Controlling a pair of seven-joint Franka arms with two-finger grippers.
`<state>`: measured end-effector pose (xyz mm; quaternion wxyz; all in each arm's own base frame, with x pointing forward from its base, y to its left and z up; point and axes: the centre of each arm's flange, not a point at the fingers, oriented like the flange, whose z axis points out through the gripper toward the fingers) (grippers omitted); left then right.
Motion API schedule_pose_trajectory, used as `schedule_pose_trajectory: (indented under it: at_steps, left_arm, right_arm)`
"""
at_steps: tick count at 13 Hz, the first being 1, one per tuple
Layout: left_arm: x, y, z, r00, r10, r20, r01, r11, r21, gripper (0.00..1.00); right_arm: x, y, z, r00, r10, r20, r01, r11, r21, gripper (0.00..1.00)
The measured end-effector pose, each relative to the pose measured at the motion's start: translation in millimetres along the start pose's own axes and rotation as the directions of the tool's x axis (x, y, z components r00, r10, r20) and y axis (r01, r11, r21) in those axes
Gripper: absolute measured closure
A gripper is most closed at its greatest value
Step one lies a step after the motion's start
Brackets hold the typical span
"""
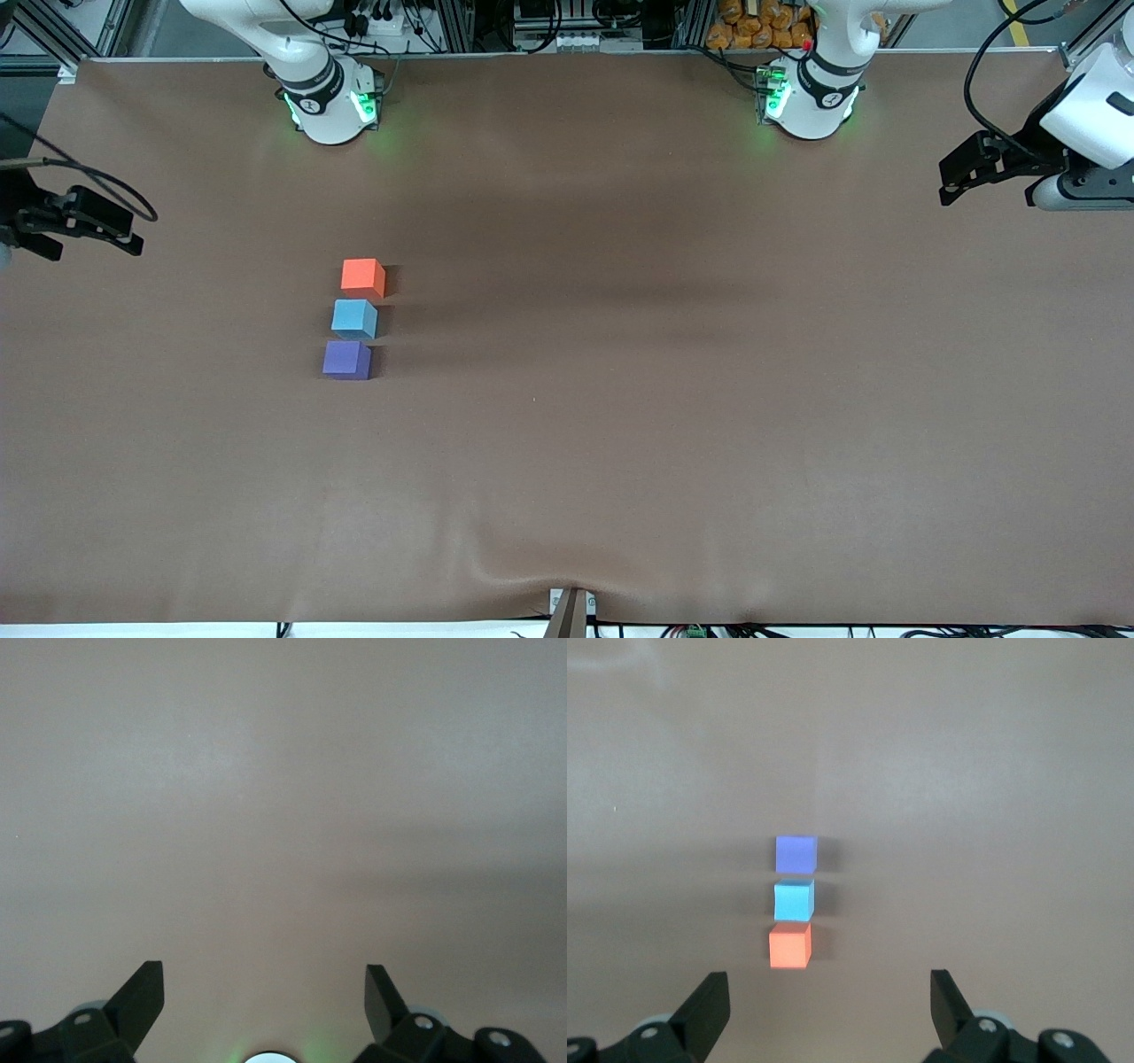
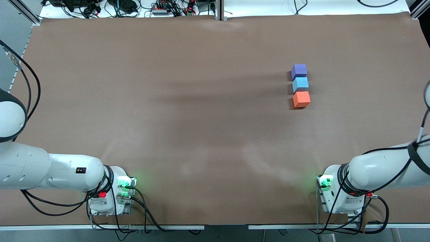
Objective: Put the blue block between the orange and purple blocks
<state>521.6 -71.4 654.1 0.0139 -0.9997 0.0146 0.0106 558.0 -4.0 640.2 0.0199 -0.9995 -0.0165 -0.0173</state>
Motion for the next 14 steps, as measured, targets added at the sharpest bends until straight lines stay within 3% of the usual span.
schedule_pose_trajectory:
  at_steps: [3,7,12,14]
  left_arm:
    - [0.0,0.2,1.8,1.0,-0.003,0.004,0.003,1.0,0.0,0.0]
    - [-0.1,1.4,1.9,1.0,-0.002,0.005,0.002,1.0,-0.01,0.0]
    - [0.0,1.5,0.7,1.0,-0.002,0.002,0.002,1.0,-0.012,0.0]
    - [0.1,1.5,0.7,1.0,-0.002,0.001,0.002,1.0,-0.012,0.0]
  right_arm:
    - [-20.2,22.1,8.8,1.0,0.022,-0.017,-0.022,1.0,0.0,0.0]
    - [-20.4,24.3,-12.2,0.998,0.019,-0.065,-0.02,1.0,-0.002,0.0]
    - [-19.2,17.7,-15.5,0.998,0.006,-0.058,-0.005,1.0,0.001,0.0]
    - [-20.8,14.9,-12.4,0.999,0.001,-0.034,0.0,1.0,0.003,0.0]
